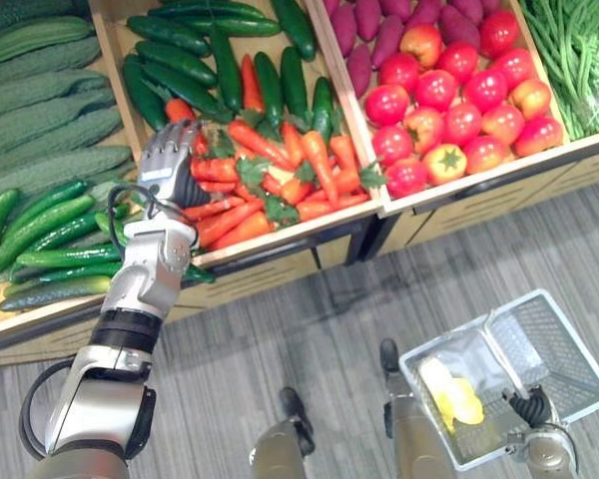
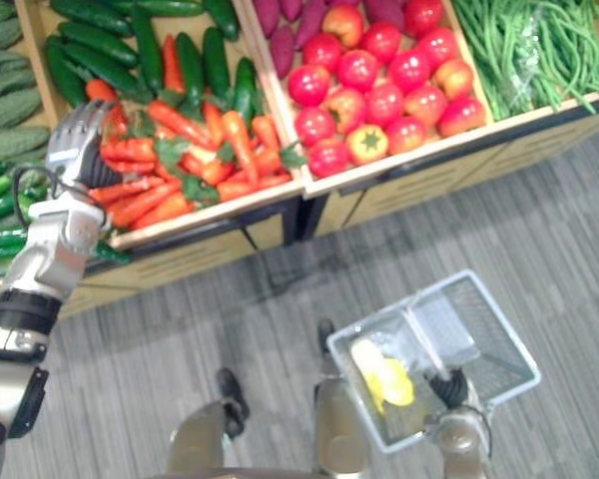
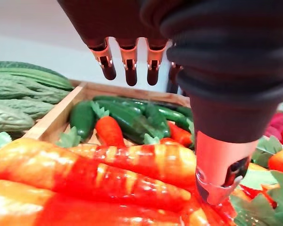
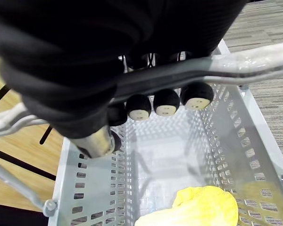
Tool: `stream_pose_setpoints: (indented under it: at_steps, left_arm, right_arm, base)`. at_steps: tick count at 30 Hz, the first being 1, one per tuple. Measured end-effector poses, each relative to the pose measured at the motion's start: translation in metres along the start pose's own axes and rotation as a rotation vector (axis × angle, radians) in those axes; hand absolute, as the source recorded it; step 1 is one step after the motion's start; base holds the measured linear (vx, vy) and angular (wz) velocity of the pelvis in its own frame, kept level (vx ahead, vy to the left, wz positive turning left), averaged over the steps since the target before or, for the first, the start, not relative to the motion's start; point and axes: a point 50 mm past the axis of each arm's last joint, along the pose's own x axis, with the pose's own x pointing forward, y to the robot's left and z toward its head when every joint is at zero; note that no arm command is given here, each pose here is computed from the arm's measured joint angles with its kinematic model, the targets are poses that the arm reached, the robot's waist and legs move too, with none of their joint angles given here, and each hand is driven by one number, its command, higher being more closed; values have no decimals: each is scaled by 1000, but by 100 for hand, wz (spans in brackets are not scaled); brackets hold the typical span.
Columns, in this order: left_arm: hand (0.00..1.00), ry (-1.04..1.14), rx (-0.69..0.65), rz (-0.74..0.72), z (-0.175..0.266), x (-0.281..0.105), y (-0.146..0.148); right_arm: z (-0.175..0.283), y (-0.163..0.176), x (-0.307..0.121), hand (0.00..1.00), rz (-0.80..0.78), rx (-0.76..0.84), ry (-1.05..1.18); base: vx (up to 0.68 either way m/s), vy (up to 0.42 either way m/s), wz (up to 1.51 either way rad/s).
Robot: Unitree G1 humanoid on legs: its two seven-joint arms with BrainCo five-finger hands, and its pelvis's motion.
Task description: Pick vegetable in the basket
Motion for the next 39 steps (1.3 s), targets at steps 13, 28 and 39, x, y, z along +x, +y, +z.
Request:
stream_pose_setpoints:
  at_steps: [13,28,39]
  left_arm:
    - [0,42,6,-21,-10,-2,-4]
    - [0,87,10,-45,-19,1,-8]
    - [100,113,17,-55,-23,8,-8]
  right_arm:
    - [0,0,0,100,-1,19,4]
    - [4,5,0,100,15,9,-15]
    - [8,8,0,100,27,2,-32]
  base:
    - [-25,-27,3]
    - [-39,-15,-1]
    - [-44,-65,-7]
